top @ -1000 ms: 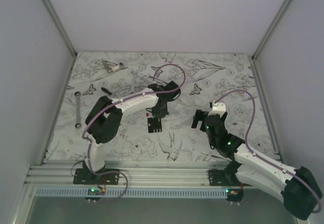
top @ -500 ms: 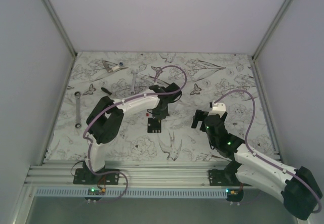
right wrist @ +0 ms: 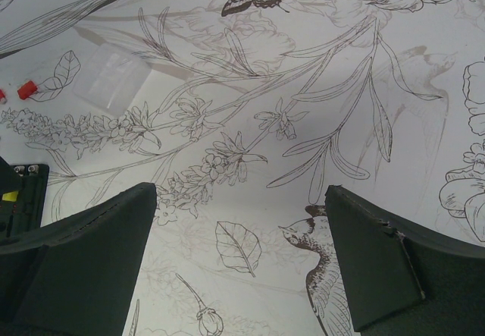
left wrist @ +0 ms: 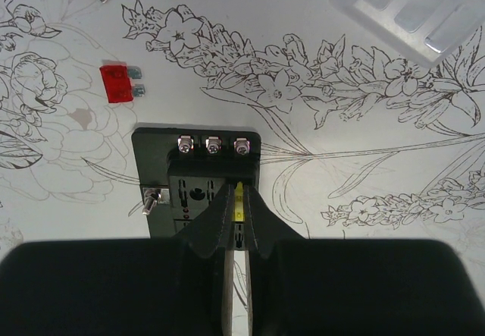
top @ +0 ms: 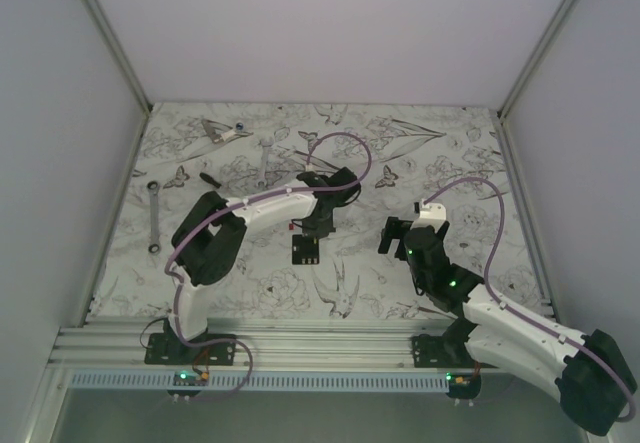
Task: Snap on the fuse box
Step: Install the fuse at the fuse box base.
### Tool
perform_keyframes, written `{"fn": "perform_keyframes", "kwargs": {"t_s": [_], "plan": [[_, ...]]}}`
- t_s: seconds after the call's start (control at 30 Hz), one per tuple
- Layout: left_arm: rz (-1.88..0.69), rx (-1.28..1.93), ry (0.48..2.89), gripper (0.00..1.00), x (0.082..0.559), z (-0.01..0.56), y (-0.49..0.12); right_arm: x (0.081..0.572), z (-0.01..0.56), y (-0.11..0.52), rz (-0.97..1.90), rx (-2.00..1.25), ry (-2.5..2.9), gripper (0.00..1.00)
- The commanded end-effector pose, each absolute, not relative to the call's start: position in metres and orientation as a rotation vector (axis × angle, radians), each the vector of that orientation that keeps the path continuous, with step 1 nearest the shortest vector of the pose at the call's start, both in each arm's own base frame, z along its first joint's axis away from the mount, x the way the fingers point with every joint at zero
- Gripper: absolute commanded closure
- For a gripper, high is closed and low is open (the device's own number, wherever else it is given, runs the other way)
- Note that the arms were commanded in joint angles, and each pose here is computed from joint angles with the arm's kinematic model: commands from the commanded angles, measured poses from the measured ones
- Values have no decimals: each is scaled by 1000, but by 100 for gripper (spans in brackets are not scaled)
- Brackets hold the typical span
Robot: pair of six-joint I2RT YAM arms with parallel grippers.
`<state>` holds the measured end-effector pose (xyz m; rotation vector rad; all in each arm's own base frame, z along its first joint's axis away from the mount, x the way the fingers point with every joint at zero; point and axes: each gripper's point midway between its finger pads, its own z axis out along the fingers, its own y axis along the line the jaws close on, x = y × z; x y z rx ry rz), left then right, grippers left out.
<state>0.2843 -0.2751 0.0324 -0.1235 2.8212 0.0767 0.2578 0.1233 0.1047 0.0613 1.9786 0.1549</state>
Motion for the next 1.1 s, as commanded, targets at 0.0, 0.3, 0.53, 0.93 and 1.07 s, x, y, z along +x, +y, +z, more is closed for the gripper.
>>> {"fn": "perform_keyframes", "kwargs": {"t_s": [0.0,0.3,0.53,0.93,1.07], "plan": [[326,-76,3022,100,232,-24,-243,263,117,124,179,110,1942,0],[139,-61,2911,82,256,27,-268,262,119,124,184,110,1936,0],[35,-50,2776,64,281,81,-279,262,120,124,186,107,1934,0],[107,-179,2737,50,283,98,-221,263,118,128,192,86,1943,0],[148,-248,2752,48,288,87,-205,264,117,131,202,67,1947,0]]}}
